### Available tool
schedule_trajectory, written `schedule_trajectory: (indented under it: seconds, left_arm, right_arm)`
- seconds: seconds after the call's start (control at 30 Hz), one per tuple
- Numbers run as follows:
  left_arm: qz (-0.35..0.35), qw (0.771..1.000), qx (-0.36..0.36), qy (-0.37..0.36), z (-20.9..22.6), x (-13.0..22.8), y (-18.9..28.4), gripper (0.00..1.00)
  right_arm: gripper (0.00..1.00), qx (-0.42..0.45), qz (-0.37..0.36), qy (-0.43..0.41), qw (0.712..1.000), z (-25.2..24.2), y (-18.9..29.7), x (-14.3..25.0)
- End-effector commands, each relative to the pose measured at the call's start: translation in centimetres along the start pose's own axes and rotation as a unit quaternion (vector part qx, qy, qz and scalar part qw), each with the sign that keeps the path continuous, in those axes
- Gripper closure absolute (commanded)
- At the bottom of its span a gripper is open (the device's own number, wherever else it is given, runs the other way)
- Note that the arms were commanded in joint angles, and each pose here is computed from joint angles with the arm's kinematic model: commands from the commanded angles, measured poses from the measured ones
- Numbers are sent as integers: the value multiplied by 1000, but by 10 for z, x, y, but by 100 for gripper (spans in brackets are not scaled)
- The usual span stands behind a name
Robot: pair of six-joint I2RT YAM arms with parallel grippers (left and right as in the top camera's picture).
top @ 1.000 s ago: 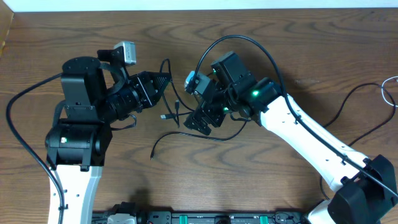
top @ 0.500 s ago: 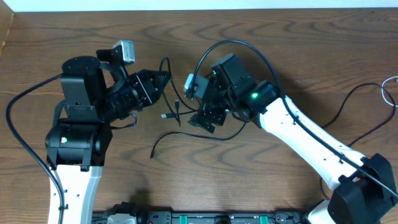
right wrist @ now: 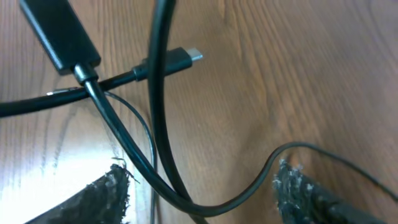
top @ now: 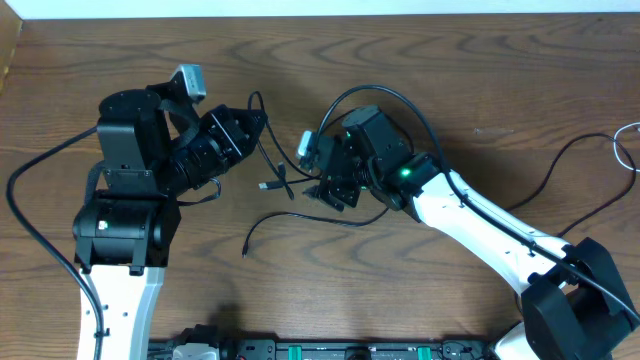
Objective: Untangle cables
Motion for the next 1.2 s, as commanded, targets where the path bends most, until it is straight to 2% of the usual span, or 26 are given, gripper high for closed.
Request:
schedule_trajectory:
  seconds: [0.0,0.03,0.17,0.2,0.27,0.57,0.73,0.83,0.97,1.03,1.17]
  left_arm:
    - [-27,1000,-2,10,-5,-8,8,93]
    - [-26,999,-1,19,-5,-7,8,93]
    - [-28,999,-4,22,-4,-8,8,93]
    - [-31,999,-7,22,-4,-8,8,93]
    - [-31,999,-7,22,-4,-8,8,93]
    - [-57,997,-41,28,7,-14,9,93]
    - [-76,993,-85,18,20,-17,11,93]
    - [-126,976,-177,19,48,-25,20,93]
    - [-203,927,-315,21,86,-40,39,93]
    - [-210,908,-362,21,100,-41,44,93]
    - [-190,906,-378,25,107,-34,44,93]
  right_arm:
    - [42,8,-3,-10,1000,-1,-3,-1]
    - [54,9,-8,-8,1000,-2,-3,-3]
    - [72,11,-14,-5,1000,-3,-3,-6]
    - [84,11,-14,-6,1000,-3,-3,-6]
    - [99,11,-12,-9,1000,-3,-3,-5]
    - [99,9,-12,-21,1000,-4,-2,-3]
    - [99,37,-2,-69,997,-21,3,5]
    - [99,18,-8,-80,997,-22,6,8]
    - [99,-32,-27,-62,997,-14,10,6]
    - [99,-35,-27,-64,997,-14,10,8]
    - [99,-34,-28,-64,997,-15,11,8]
Point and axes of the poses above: each gripper's point midway between its finger pads, its own y axis back along the fingers, its own z axis along the line the jaws close on, x = y × z, the point moved 4 cm from there along y, back along the fingers, and after that the axes turned 3 degrees about y, right-handed, at the moved point
